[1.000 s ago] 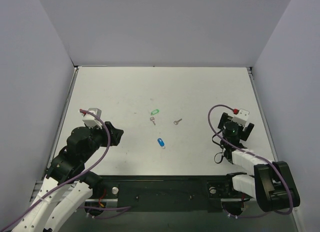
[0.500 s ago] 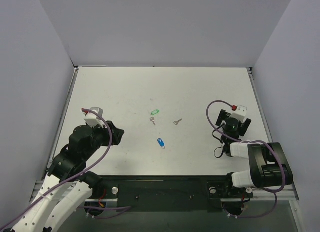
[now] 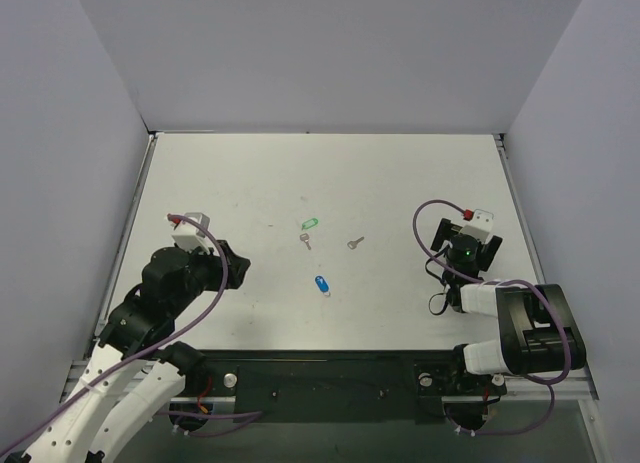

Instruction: Remove the keys from the keyring

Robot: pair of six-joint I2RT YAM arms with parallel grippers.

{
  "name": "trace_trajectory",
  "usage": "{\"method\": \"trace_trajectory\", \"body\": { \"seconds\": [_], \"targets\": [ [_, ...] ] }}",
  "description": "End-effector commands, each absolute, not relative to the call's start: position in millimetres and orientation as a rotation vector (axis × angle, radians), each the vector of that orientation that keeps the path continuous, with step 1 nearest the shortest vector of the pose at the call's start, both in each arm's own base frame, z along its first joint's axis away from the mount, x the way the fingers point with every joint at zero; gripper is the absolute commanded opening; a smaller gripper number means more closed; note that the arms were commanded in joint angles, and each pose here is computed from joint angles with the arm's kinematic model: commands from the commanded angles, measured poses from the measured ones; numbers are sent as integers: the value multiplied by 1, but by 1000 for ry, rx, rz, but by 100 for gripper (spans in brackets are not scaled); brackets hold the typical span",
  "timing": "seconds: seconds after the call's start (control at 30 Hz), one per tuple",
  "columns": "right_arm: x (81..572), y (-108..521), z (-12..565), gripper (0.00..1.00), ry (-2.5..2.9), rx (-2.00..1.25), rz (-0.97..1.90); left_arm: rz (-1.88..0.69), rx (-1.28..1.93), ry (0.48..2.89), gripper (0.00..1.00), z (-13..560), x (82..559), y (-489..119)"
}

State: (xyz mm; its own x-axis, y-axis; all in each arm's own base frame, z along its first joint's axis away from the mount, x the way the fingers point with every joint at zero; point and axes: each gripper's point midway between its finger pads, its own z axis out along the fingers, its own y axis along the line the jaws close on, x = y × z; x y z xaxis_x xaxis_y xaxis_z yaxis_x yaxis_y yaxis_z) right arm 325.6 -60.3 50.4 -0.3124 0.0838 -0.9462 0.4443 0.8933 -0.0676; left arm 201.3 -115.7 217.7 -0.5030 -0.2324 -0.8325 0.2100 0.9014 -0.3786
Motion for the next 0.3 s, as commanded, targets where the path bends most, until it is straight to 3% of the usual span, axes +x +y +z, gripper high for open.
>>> {"method": "trace_trajectory", "body": {
  "seconds": [0.0, 0.27],
  "targets": [
    [338, -62, 70, 100, 1801, 412, -356, -563, -13, 1970, 73, 231, 207, -119],
    [340, -59, 70, 100, 1805, 406, -342, -561, -15, 1968, 73, 231, 207, -118]
  ]
}}
